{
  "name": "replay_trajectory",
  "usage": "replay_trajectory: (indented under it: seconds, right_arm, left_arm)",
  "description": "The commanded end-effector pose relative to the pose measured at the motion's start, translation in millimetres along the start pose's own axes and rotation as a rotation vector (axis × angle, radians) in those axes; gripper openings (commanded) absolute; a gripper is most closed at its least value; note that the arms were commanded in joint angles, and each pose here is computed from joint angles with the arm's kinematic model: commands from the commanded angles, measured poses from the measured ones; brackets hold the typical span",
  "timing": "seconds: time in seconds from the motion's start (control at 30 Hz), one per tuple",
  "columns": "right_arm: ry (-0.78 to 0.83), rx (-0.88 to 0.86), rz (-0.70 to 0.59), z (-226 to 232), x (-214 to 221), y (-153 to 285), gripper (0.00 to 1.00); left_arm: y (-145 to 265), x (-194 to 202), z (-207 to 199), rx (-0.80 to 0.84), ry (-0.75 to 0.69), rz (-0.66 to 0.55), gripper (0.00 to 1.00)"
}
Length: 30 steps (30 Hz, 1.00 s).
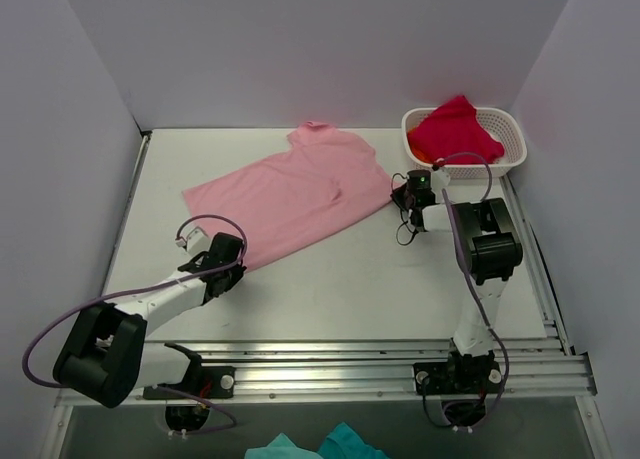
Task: Fold and stack the t-shirts
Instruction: Grap the side of the flattened tshirt furthest away from the robot with both arms
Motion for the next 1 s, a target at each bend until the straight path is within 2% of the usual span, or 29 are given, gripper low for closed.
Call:
replay_trajectory:
  seconds: [0.0,0.23,0.4,0.57,0.8,0.9,0.93,0.97]
  right_arm:
    - [0.032,0.188,0.054,-46.2,13.7,16.7,0.00]
    - [0.028,0.239,0.049,-56.2,20.0,56.1,0.00]
    - [0.056,0.346,0.023,-64.8,23.6,89.2,0.00]
    - [0.099,0.416,0.062,-71.7,42.7,120.3,0.00]
    - [0.094,0.359,0.145,-73.3,79.8,171.0,0.00]
    - [0.110,0.341,0.151,-71.6,83.0,188.0,0.00]
    - [0.109,0.318,0.138,-67.4,78.1,193.3,0.01]
    - [0.113,0.328,0.124,-69.1,75.5,196.9,0.17]
  left_arm:
    - [-2.4,-17.8,0.0,0.004,-0.016,-0.021,0.02]
    - [-5.4,-32.9,3.4,0.025,0.012,-0.010,0.02]
    - [-2.7,-40.3,7.6,0.019,0.016,-0.011,0.02]
    - [-2.2,-47.8,17.6,0.008,0.041,-0.009,0.02]
    - [-4.2,-53.3,25.5,0.004,0.083,-0.010,0.02]
    - [-3.2,-53.6,26.2,0.009,0.091,-0.010,0.02]
    - [-2.8,-52.7,27.2,0.010,0.093,-0.006,0.02]
    - [-1.8,-52.0,27.1,0.017,0.092,-0.002,0.02]
Point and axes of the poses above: each gripper's point midway between its finger pads, its own y axis back along the fingers, its own z axis along the line the jaws close on, x = y × z, the point moved 8 cm from there along y, back along the fingers, and after that the axes turned 3 degrees about -y, right-handed, at the moved point
